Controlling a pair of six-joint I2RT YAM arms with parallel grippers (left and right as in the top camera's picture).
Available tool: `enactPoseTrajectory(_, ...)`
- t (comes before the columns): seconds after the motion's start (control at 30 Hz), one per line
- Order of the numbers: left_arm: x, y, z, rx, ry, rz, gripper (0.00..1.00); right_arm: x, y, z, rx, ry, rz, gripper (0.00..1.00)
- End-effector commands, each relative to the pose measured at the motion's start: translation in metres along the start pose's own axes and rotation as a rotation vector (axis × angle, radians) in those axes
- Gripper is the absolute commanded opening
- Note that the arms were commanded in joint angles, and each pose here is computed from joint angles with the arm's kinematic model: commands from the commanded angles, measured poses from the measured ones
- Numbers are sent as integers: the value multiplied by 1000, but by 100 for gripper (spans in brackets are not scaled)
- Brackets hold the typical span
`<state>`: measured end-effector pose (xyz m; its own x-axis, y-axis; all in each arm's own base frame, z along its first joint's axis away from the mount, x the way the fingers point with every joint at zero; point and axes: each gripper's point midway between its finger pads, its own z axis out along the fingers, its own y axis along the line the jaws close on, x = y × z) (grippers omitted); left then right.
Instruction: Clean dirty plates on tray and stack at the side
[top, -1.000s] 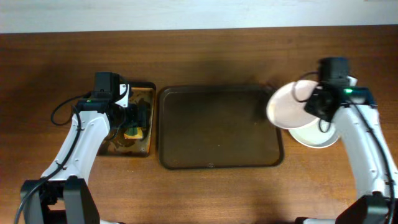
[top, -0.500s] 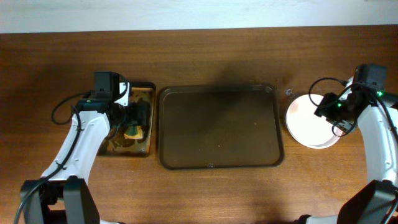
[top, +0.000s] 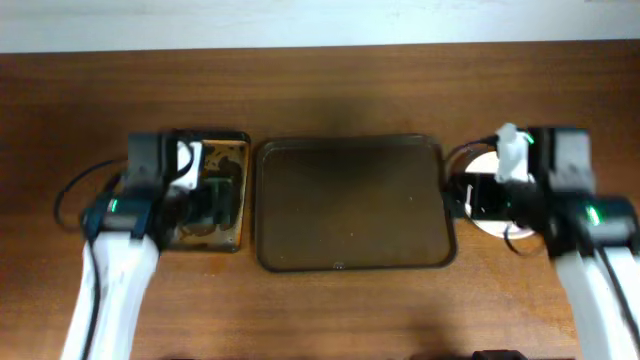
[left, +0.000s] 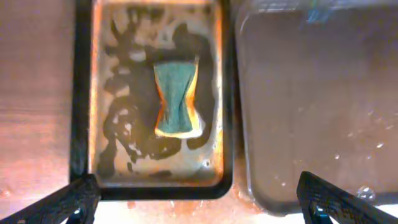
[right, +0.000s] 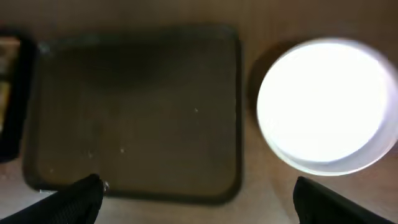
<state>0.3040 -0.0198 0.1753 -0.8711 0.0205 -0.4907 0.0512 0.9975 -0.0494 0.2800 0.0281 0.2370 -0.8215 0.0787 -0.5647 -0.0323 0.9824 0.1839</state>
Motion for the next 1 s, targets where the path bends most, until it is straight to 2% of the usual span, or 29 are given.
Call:
enactPoseTrajectory(0.0,20,-3,-32,12,-194,32,100,24,-3,-24,28,-108,-17,98)
enactPoseTrajectory(0.1,36,-2,-56,1,-315,38,100,46,-2,-41,25,-146,-24,98)
enactPoseTrajectory(0.2,36,-3,-78,1,-410,43,100,55,-1,-48,24,-147,-24,98)
enactPoseTrajectory(0.47,36,-4,-82,1,-428,44,100,54,-2,-42,26,-125,-20,98)
enactPoseTrajectory(0.57,36,-4,-82,1,-428,44,100,54,-11,-45,83,-141,-42,98)
enactPoseTrajectory(0.63,36,-4,-82,1,-428,44,100,42,-10,-51,80,-239,-54,98)
enactPoseTrajectory(0.73,36,-4,-82,1,-428,44,100,27,-7,-60,60,-492,-84,98)
enactPoseTrajectory(0.83,36,-4,-82,1,-428,44,100,37,-6,-59,31,-734,-120,98)
enactPoseTrajectory(0.97,36,-4,-82,1,-428,44,100,49,-6,-44,8,-916,-146,98)
